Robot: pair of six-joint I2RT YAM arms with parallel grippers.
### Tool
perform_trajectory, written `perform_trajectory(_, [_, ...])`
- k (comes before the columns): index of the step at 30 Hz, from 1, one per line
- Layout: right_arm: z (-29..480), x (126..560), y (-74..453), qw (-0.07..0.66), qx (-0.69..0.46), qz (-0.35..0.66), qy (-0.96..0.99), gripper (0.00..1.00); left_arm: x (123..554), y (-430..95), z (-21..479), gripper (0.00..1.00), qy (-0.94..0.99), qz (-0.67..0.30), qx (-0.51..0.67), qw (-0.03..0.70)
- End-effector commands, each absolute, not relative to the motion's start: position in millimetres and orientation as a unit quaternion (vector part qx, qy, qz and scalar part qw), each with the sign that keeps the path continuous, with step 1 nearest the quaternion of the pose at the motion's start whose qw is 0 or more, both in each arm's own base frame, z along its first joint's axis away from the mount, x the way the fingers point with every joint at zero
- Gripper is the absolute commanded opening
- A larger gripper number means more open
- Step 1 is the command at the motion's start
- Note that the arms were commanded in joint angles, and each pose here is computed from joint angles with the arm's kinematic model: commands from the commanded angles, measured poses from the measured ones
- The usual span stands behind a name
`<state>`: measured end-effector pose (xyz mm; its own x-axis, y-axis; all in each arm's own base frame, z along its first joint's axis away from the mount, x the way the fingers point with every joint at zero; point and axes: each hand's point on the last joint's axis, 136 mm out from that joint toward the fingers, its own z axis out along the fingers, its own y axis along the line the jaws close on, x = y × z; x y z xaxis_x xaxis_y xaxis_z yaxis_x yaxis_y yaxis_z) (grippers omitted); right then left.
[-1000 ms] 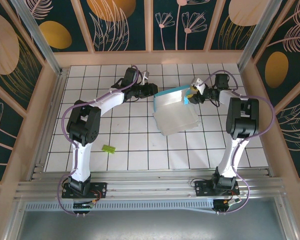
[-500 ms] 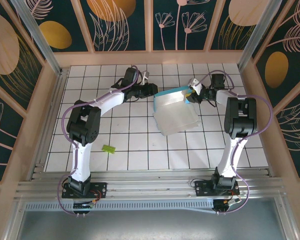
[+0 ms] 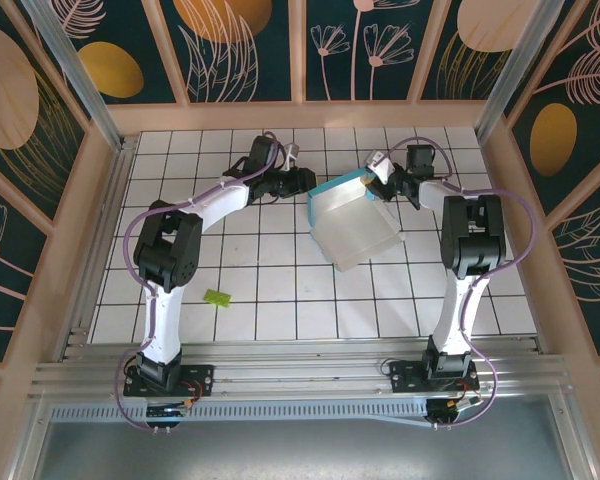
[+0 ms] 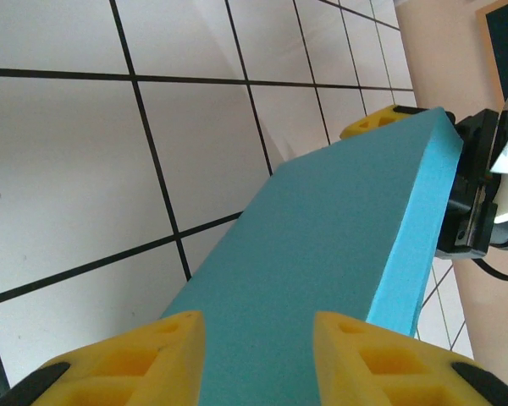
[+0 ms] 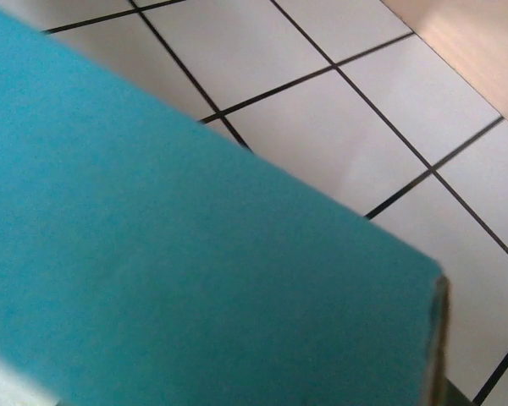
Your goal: Fold the paper box
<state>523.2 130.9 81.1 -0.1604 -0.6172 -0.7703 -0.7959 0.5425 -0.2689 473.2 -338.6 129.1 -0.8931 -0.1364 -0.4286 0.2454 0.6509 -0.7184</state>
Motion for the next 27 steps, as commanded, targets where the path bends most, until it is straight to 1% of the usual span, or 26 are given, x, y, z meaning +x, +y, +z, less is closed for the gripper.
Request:
perform_trajectory(1, [60,522,128,0.418,-0.446,0.057,0.789,0.15,459,-343,108,0.38,0.893,-0.403,0.034,0.200])
perform_trajectory(4, [54,523,124,0.412,-0.431,0.037,0.802,0.09,458,-345,111,0.38,0.891,-0.405,0.036,0.202])
perform_trajectory(6, [53,523,122,0.411,-0.420,0.031,0.808,0.08,458,-346,113,0.38,0.891,-0.406,0.037,0.202])
perform_trajectory(8, [52,523,123,0.410,-0.413,0.029,0.813,0.05,458,-346,113,0.38,0.891,-0.406,0.036,0.202])
perform_trajectory(11, [52,524,125,0.410,-0.401,0.034,0.819,0.05,457,-349,115,0.38,0.889,-0.408,0.038,0.203])
perform_trajectory(13, [54,524,127,0.411,-0.391,0.043,0.822,0.07,457,-349,115,0.38,0.889,-0.408,0.037,0.203])
perform_trajectory(14, [56,524,128,0.412,-0.386,0.051,0.824,0.13,457,-350,115,0.38,0.890,-0.408,0.038,0.202])
perform_trajectory(15, [57,523,128,0.412,-0.382,0.056,0.825,0.15,457,-349,116,0.38,0.889,-0.408,0.038,0.203])
perform_trajectory(17, [61,521,129,0.415,-0.374,0.068,0.827,0.16,457,-349,116,0.38,0.890,-0.407,0.037,0.204])
perform_trajectory(21, [65,521,130,0.421,-0.355,0.090,0.830,0.08,457,-348,115,0.38,0.890,-0.406,0.036,0.203])
perform_trajectory(25, [61,525,134,0.413,-0.340,0.105,0.838,0.03,455,-351,116,0.38,0.890,-0.408,0.038,0.202])
perform_trajectory(27, [62,526,136,0.415,-0.335,0.112,0.839,0.03,456,-351,118,0.38,0.889,-0.408,0.039,0.204])
